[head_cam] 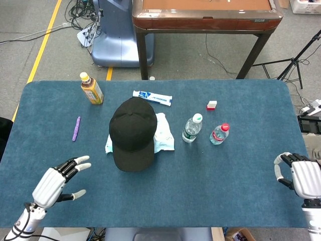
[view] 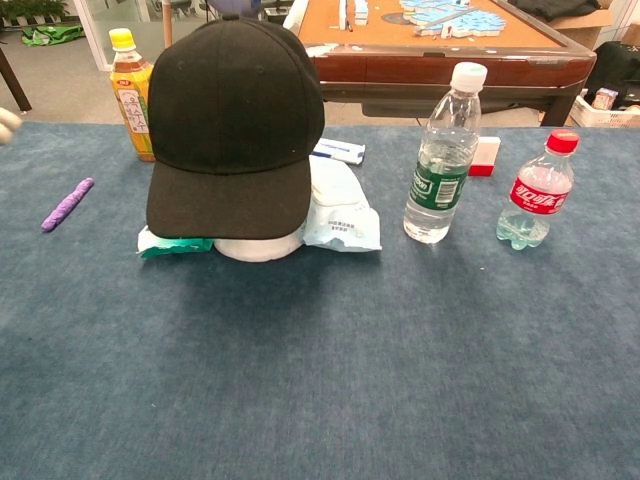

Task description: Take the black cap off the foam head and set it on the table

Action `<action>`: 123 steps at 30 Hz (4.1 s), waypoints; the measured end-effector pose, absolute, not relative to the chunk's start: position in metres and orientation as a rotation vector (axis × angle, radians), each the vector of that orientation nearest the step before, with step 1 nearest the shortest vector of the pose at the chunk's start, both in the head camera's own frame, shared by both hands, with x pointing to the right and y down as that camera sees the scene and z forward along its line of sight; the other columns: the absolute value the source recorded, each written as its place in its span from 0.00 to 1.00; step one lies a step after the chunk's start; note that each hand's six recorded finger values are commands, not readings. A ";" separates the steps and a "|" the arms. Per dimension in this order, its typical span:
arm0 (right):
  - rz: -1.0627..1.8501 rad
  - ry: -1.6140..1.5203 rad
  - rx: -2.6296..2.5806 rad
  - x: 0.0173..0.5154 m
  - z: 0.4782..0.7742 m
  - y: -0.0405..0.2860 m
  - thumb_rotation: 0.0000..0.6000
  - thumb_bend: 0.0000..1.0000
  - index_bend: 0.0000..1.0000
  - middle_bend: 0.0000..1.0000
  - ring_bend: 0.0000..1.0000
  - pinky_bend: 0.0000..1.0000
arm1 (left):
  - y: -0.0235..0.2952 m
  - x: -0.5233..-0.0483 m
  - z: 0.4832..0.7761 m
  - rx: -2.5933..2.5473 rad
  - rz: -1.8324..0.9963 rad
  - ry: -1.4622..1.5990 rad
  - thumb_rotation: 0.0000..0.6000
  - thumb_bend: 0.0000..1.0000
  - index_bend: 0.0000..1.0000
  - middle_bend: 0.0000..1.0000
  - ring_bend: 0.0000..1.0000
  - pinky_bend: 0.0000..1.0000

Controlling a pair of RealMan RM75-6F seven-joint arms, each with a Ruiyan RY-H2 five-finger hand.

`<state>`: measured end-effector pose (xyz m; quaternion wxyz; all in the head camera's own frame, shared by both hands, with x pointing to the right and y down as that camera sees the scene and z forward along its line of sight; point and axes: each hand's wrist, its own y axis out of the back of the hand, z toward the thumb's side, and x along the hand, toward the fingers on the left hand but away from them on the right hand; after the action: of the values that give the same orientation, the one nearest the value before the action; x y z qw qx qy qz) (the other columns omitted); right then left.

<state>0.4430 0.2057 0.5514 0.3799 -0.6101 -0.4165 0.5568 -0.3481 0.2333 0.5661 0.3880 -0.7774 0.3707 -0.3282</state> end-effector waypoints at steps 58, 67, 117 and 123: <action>1.461 -1.187 -1.527 0.473 0.532 0.201 1.00 0.49 0.52 0.50 0.44 0.49 | 0.196 -0.229 0.627 -1.896 -0.618 0.770 1.00 0.06 0.43 0.37 0.29 0.47; 1.460 -1.198 -1.523 0.475 0.531 0.201 1.00 0.49 0.52 0.50 0.44 0.49 | 0.193 -0.224 0.633 -1.853 -0.618 0.758 1.00 0.05 0.44 0.37 0.30 0.47; 1.502 -1.224 -1.501 0.489 0.520 0.205 1.00 0.49 0.52 0.50 0.44 0.49 | 0.192 -0.228 0.644 -1.680 -0.493 0.838 1.00 0.05 0.56 0.57 0.45 0.60; 1.503 -1.223 -1.503 0.489 0.520 0.205 1.00 0.49 0.52 0.50 0.44 0.49 | 0.191 -0.226 0.643 -1.675 -0.476 0.862 1.00 0.05 0.57 0.57 0.45 0.61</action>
<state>0.4892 0.2046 0.5204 0.3380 -0.5769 -0.4693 0.5768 -0.2260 0.1909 0.6427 0.5640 -0.7118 0.3665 -0.2023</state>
